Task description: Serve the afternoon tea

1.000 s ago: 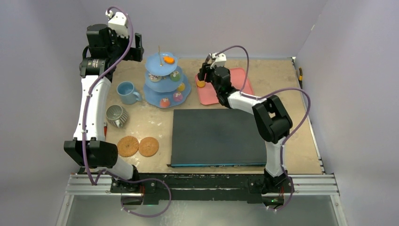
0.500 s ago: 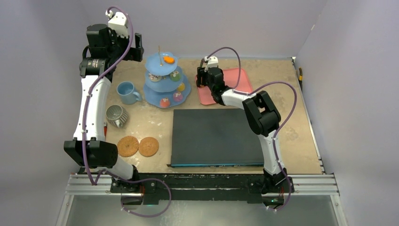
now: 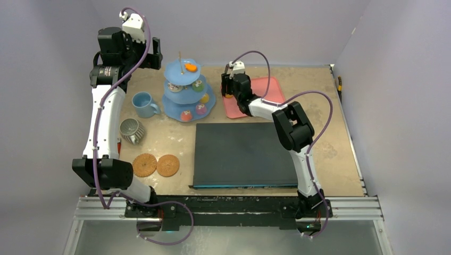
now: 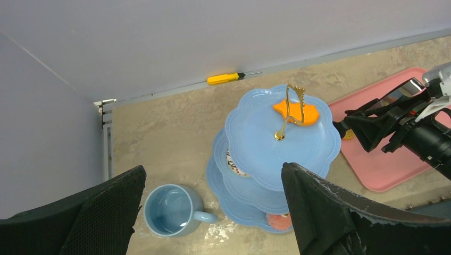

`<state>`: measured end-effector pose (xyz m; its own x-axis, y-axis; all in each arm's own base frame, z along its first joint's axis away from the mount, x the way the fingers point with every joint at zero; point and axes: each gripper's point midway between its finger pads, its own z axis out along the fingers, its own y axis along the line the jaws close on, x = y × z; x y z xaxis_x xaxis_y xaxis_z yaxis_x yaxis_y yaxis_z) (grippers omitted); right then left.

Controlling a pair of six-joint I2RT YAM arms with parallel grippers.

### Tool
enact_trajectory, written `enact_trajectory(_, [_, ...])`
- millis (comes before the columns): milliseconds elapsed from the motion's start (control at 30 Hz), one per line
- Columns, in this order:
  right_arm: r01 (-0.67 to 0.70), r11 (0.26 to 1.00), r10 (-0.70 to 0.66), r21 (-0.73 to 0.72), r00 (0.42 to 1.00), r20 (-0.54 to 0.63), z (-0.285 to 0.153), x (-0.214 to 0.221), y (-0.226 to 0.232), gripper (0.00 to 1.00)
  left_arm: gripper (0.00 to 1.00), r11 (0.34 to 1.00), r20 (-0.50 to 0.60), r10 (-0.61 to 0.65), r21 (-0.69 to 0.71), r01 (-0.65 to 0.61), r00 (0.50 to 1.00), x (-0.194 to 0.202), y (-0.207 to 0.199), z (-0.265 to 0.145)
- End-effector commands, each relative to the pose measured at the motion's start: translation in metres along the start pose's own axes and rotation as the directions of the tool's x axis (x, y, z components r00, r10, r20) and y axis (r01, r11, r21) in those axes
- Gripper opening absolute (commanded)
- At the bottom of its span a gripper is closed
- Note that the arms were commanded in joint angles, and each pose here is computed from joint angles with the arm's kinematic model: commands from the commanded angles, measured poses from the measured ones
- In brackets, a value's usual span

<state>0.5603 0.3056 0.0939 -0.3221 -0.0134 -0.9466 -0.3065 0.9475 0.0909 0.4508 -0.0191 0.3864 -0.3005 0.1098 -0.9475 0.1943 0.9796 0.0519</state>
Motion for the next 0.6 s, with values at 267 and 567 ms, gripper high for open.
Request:
enact_trajectory(267, [0.009, 1.000, -0.009, 0.015, 0.999, 0.038, -0.017, -0.016, -0.003, 0.52, 0.99, 1.000, 0.068, 0.028, -0.007, -0.027, 0.997, -0.023, 0.002, -0.012])
enact_trajectory(567, [-0.017, 1.000, 0.021, -0.022, 0.977, 0.211, -0.063, -0.093, 0.005, 0.44, 0.99, 1.000, 0.060, 0.017, 0.000, -0.017, 0.998, -0.019, 0.001, -0.009])
